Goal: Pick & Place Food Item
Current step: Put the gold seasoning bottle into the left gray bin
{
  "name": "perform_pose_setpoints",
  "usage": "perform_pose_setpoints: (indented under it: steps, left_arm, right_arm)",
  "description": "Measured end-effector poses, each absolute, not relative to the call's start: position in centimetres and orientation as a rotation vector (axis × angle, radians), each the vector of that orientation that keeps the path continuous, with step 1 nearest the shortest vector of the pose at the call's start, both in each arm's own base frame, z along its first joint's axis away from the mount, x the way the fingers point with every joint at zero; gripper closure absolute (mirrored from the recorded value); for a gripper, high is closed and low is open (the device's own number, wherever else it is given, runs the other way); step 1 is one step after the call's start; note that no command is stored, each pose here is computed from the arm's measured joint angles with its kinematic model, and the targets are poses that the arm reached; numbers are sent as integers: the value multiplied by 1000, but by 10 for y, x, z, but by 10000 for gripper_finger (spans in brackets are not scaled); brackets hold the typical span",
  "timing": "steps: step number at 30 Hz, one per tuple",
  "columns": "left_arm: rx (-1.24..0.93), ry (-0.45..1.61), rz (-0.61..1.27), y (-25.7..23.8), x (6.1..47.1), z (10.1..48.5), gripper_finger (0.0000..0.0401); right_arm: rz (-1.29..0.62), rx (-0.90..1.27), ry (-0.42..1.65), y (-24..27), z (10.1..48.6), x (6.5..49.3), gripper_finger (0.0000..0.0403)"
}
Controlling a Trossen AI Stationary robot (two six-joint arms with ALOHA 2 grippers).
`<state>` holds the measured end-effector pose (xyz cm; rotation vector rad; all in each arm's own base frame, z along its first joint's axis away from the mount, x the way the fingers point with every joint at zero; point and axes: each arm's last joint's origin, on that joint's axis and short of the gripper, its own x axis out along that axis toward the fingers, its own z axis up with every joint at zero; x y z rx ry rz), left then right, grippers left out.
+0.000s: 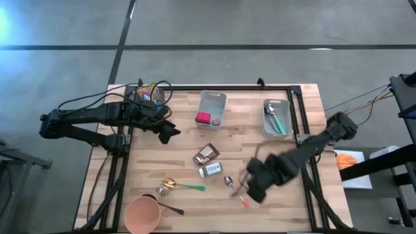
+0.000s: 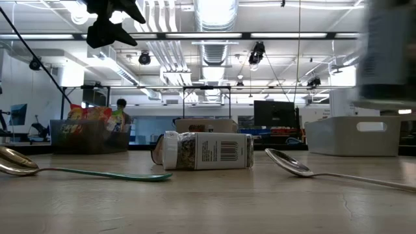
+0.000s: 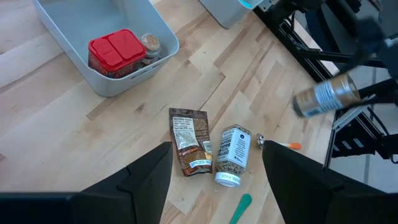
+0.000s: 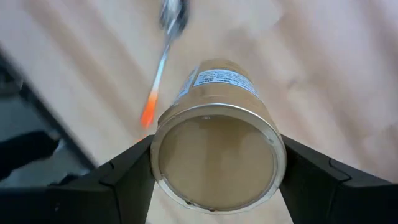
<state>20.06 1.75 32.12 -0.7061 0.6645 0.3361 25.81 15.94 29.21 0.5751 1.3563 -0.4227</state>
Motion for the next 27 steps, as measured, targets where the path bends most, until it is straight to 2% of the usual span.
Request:
perform_pose_setpoints:
  steps: [9,16,24,27]
  left_arm:
    - [-706,665,336,18,201,321,149]
    - [-706,665,336,18,201,321,149]
    - [-706,665,336,18,201,321,149]
    - [-706,665,336,17,201,321,149]
  right_arm:
    - [-492,572,1218,62,335,299,133]
    - [-502,528,1090,-14,366,310,133]
    - [-499,377,941,-100,382,308,133]
    - [-476,362,963,-126,374,306,133]
